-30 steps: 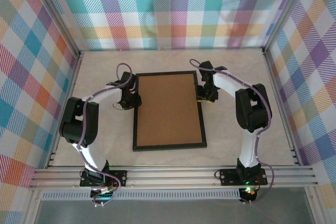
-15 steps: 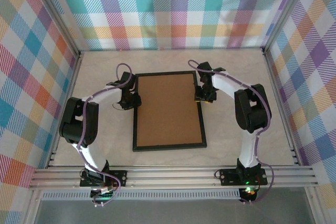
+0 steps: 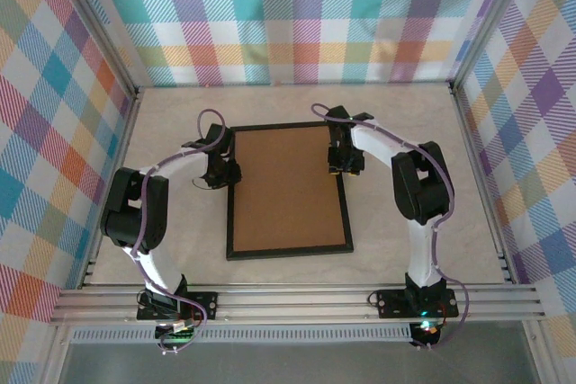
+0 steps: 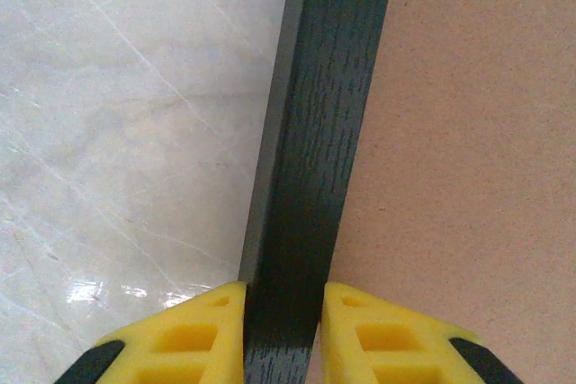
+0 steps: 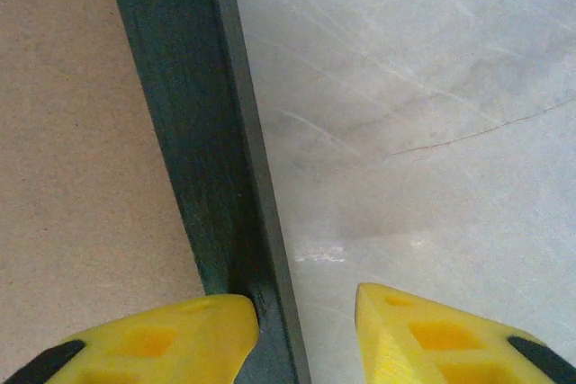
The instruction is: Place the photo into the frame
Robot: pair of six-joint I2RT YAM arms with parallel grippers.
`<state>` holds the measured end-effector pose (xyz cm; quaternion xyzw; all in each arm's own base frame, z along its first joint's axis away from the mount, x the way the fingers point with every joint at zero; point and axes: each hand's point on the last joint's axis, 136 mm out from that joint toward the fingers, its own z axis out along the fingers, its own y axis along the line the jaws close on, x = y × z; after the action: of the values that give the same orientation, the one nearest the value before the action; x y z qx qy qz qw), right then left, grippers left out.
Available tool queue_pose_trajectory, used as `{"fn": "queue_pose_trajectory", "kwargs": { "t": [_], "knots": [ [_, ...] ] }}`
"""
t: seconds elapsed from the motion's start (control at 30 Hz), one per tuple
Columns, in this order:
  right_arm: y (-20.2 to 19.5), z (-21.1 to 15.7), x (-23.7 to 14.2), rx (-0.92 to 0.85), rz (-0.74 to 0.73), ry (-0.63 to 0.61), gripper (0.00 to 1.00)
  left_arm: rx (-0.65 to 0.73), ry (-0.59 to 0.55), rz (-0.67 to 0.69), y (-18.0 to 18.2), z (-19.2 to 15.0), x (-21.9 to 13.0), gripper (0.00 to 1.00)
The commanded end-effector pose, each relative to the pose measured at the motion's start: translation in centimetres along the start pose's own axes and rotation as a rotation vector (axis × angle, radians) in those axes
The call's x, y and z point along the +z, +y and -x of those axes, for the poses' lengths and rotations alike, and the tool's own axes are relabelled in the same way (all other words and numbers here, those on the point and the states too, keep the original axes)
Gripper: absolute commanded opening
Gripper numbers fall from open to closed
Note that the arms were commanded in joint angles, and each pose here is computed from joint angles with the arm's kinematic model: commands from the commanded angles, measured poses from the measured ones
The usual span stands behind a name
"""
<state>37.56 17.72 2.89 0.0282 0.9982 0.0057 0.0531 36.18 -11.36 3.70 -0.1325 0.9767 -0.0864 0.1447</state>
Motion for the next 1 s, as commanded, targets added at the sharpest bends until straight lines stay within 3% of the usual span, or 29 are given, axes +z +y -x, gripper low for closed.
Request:
{"fn": "queue_pose_trajectory", "kwargs": {
  "t": [0.0, 0.97],
  "knots": [
    [6.0, -8.7, 6.8, -0.086, 0.117, 0.303, 0.43, 0.01, 0.128, -0.074, -2.1, -3.9, 1.8, 0.23],
    [11.3, -10.6, 8.0, -0.163, 0.154, 0.333, 0.42, 0.003, 0.112, -0.083, -2.4, -3.5, 1.6, 0.23]
  ]
}}
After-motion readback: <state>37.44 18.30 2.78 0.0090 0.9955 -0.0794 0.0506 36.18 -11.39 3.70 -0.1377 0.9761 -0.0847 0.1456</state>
